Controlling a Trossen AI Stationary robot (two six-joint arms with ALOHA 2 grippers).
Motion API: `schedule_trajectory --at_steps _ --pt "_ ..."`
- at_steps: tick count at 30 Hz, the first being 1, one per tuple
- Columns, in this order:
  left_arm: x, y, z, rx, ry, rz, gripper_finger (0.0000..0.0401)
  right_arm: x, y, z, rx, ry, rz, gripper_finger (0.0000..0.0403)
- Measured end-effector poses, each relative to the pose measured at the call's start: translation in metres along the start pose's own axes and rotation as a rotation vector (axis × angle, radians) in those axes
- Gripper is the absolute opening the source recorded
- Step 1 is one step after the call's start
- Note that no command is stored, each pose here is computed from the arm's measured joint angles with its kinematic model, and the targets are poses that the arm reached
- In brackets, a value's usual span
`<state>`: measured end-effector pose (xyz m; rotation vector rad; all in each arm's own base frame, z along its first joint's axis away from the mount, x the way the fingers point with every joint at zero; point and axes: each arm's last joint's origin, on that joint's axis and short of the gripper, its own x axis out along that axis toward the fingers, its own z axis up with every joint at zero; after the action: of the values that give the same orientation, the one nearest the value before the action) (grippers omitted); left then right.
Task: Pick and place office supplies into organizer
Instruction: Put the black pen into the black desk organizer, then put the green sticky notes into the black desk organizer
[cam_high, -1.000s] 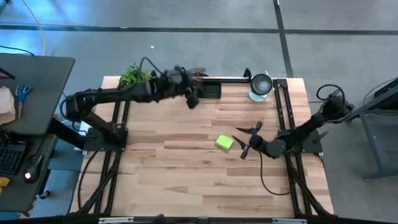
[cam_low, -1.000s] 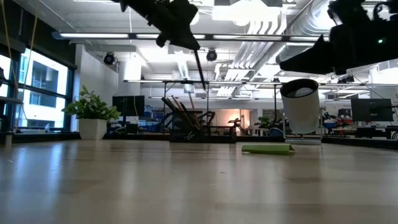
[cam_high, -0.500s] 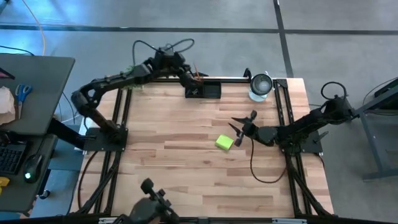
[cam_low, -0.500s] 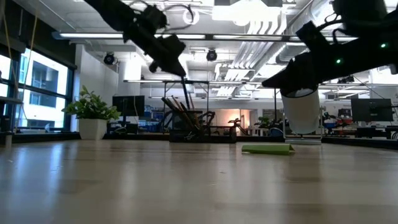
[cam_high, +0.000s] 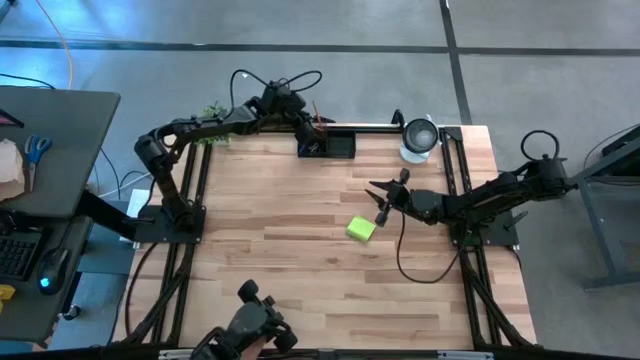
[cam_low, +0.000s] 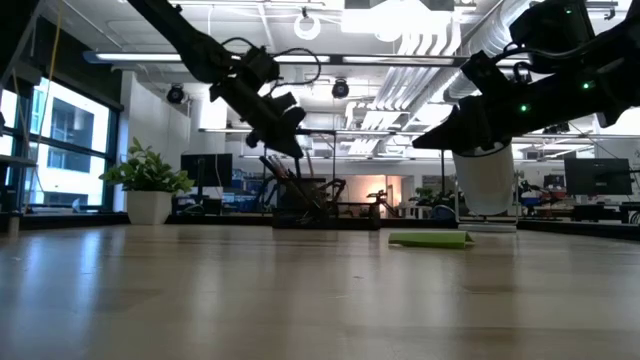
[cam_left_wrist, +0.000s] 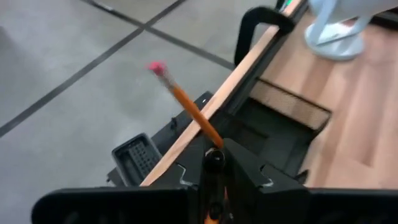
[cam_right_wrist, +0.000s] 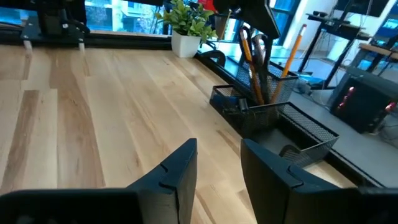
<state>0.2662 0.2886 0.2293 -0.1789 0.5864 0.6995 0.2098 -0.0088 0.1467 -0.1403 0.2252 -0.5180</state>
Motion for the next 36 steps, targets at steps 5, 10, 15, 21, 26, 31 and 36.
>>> schedule_trajectory --at_steps 5,10,15,21,26,31,36 --pt "0.012 0.001 -0.008 0.001 0.026 0.018 0.0028 0.002 -0.003 0.0 0.007 0.003 0.002 0.0117" --pt "0.021 0.002 -0.013 -0.002 0.036 0.048 0.0033 0.002 -0.004 -0.001 0.018 0.012 -0.005 0.0117" --pt "0.022 0.003 -0.014 -0.028 0.037 0.089 0.0069 0.002 -0.004 -0.004 0.028 0.04 -0.004 0.0118" --pt "0.017 0.003 -0.012 -0.052 0.043 0.102 0.0112 0.002 -0.003 -0.005 0.038 0.045 0.023 0.0119" --pt "-0.006 -0.001 0.002 -0.05 0.013 0.069 0.0132 0.002 0.001 -0.005 0.038 0.044 0.162 0.0119" --pt "-0.037 -0.009 0.02 -0.037 -0.042 0.049 0.0133 -0.001 0.008 -0.012 0.022 0.102 0.406 0.0119" --pt "-0.062 -0.03 0.03 -0.004 -0.069 0.0 0.0127 -0.007 0.017 -0.02 0.011 0.197 0.534 0.0119"
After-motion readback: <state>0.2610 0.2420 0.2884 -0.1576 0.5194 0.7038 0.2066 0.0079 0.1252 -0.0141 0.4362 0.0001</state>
